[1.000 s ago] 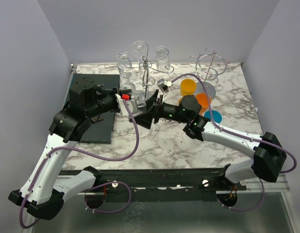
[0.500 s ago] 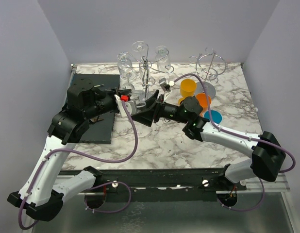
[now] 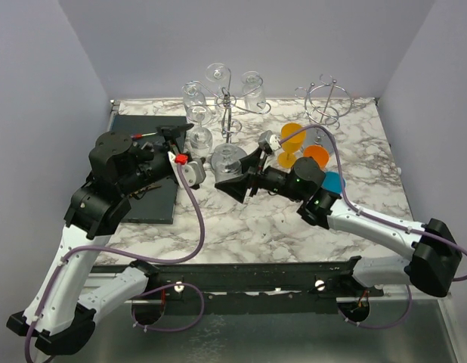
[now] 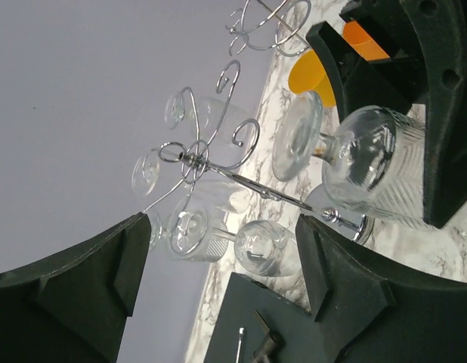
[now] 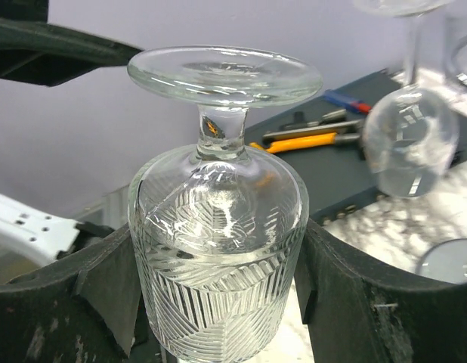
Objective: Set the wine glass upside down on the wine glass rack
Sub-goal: Turn the wine glass upside down at the wine rack, then pick up the wine glass at the center of the board.
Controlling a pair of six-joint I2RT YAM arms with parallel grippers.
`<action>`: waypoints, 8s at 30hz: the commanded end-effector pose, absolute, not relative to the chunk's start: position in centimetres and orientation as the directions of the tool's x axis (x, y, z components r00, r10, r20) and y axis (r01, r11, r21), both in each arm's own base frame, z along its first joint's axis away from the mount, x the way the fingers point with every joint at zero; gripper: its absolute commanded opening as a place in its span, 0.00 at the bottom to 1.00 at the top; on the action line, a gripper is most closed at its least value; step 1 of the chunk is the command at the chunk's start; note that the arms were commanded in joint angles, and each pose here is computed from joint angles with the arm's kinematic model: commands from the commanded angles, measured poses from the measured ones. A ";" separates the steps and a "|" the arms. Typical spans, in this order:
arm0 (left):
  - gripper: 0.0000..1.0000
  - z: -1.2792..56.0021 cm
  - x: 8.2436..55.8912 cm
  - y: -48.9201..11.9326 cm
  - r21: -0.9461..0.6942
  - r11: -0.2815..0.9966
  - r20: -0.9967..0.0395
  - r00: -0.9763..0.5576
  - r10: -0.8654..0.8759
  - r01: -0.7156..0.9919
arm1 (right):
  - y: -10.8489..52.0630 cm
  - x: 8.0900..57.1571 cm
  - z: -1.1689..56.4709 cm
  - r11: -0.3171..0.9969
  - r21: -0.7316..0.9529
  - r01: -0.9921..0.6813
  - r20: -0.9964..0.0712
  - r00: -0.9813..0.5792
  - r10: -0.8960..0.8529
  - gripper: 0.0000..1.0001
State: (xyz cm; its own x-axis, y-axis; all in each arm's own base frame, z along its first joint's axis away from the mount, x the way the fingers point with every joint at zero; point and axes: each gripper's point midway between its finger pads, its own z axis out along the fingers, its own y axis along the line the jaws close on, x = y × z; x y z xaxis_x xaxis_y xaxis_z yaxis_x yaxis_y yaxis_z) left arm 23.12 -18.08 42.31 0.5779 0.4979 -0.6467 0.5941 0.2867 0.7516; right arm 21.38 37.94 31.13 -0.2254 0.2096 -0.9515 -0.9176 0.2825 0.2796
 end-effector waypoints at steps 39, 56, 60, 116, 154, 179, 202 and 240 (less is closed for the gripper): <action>0.95 41.5 21.4 -16.0 0.646 0.431 -0.756 0.453 0.472 0.630 | 33.4 35.0 33.8 0.576 0.007 -0.818 -0.970 0.134 0.203 0.30; 0.95 41.1 21.5 -16.1 0.646 0.425 -0.755 0.450 0.477 0.634 | 35.1 35.9 33.2 0.538 0.008 -0.843 -0.973 0.117 0.198 0.30; 0.95 41.3 21.4 -16.0 0.647 0.428 -0.755 0.451 0.475 0.631 | 35.5 36.1 32.9 0.525 0.012 -0.851 -0.976 0.104 0.191 0.32; 0.95 40.9 21.5 -15.9 0.634 0.438 -0.764 0.434 0.477 0.637 | 36.2 31.9 34.9 0.462 -0.099 -0.881 -0.933 0.244 0.265 0.26; 0.96 41.0 21.4 -15.7 0.622 0.453 -0.775 0.421 0.471 0.638 | 33.8 32.2 29.6 0.556 0.051 -0.830 -0.965 0.102 0.240 1.00; 0.93 47.1 26.5 -19.4 0.251 0.648 -0.967 0.154 0.204 0.720 | 22.9 31.4 38.3 0.862 0.223 -0.455 -0.958 -0.268 0.107 0.88; 0.80 44.8 30.0 -19.9 0.136 0.729 -0.983 0.001 0.183 0.671 | 17.6 38.8 36.0 0.948 0.234 -0.216 -0.905 -0.405 0.131 0.70; 0.86 46.4 26.8 -19.0 0.129 0.708 -0.989 0.038 0.142 0.694 | 10.1 28.2 14.2 0.990 0.065 0.123 -0.577 -0.805 0.138 0.55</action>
